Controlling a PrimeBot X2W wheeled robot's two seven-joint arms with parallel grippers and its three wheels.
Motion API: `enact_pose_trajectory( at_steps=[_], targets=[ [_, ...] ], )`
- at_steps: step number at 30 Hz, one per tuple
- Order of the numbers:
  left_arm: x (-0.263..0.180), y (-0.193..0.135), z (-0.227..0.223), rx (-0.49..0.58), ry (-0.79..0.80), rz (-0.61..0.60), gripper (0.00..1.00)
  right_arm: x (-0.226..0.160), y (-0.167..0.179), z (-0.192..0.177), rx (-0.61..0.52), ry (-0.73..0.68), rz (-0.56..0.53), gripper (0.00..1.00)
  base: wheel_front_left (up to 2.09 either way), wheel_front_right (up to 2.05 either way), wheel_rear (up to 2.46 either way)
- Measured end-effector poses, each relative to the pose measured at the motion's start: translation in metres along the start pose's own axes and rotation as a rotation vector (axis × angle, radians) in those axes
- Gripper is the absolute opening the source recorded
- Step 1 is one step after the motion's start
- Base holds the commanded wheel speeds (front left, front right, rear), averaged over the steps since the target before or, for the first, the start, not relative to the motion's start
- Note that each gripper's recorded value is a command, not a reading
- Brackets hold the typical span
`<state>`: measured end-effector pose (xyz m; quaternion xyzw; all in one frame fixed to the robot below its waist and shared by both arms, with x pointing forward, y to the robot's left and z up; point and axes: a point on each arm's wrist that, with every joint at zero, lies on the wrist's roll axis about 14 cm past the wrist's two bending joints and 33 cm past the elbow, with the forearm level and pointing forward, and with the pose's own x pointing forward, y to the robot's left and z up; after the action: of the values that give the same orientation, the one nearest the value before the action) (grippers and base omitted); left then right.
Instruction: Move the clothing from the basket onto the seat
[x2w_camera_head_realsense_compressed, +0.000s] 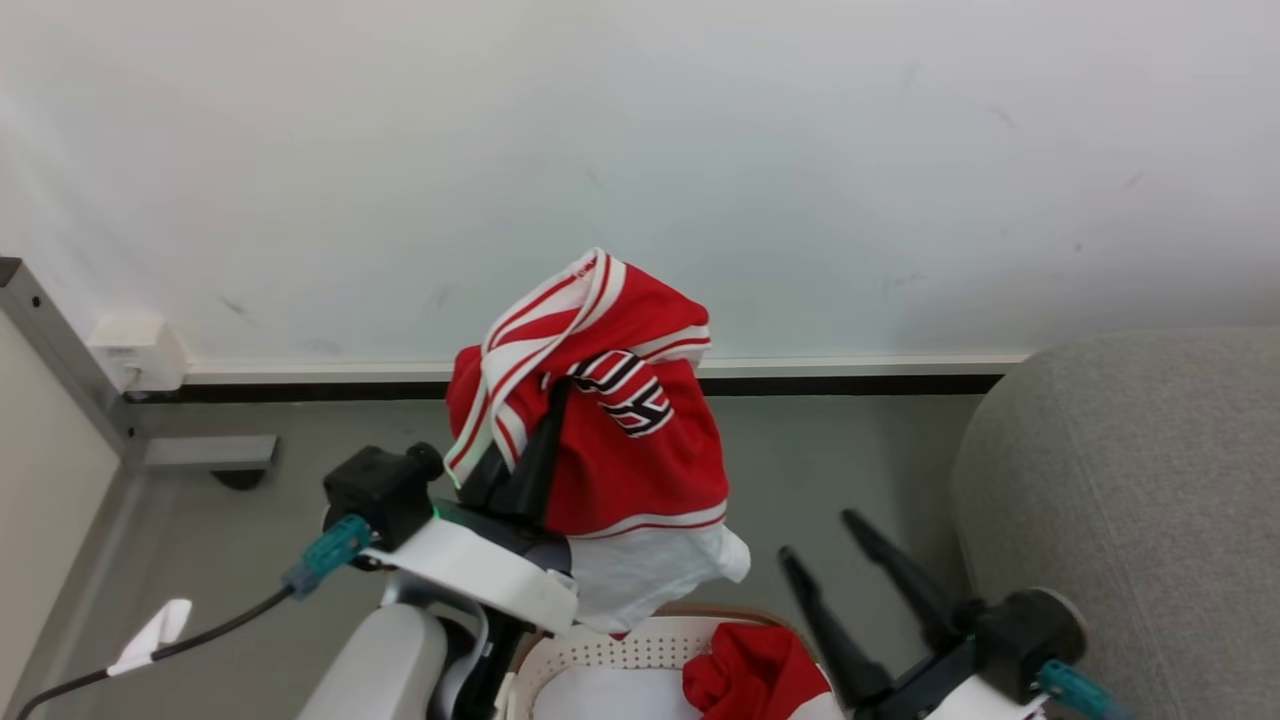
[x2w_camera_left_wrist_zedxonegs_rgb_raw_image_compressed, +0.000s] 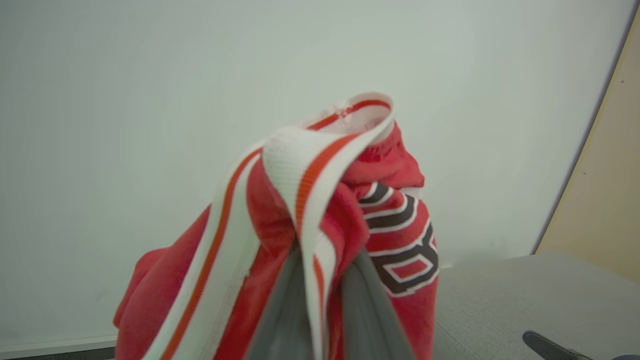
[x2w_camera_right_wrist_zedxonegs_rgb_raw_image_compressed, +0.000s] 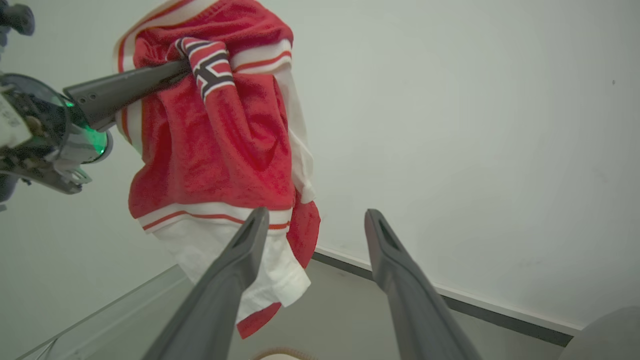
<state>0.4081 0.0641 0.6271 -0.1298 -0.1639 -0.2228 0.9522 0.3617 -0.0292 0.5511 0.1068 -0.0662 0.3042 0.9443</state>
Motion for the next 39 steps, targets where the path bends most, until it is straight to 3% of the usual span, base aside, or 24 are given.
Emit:
enact_pose_trajectory(
  at_steps=[14, 26, 37, 38, 39],
  targets=[
    [-0.021, -0.037, 0.008, -0.021, 0.008, -0.085, 0.0, 0.024, 0.051, -0.055, 0.089, 0.236, 0.24, 1.0, 0.0, 0.0, 0.0],
    [-0.048, -0.033, 0.024, -0.018, 0.008, -0.05, 0.0, 0.051, 0.066, -0.058, 0.083, 0.268, 0.299, 1.0, 0.0, 0.0, 0.0],
    [-0.061, -0.021, 0.026, -0.003, 0.023, -0.009, 0.0, 0.051, 0.107, -0.059, 0.087, 0.275, 0.418, 1.0, 0.0, 0.0, 0.0],
    [-0.061, -0.02, 0.025, -0.001, 0.027, -0.007, 0.0, 0.051, 0.11, -0.059, 0.091, 0.272, 0.422, 0.95, 0.0, 0.0, 0.0],
    [-0.061, -0.02, 0.025, 0.0, 0.029, -0.006, 0.0, 0.05, 0.111, -0.058, 0.093, 0.27, 0.425, 0.75, 0.0, 0.0, 0.0]
  ],
)
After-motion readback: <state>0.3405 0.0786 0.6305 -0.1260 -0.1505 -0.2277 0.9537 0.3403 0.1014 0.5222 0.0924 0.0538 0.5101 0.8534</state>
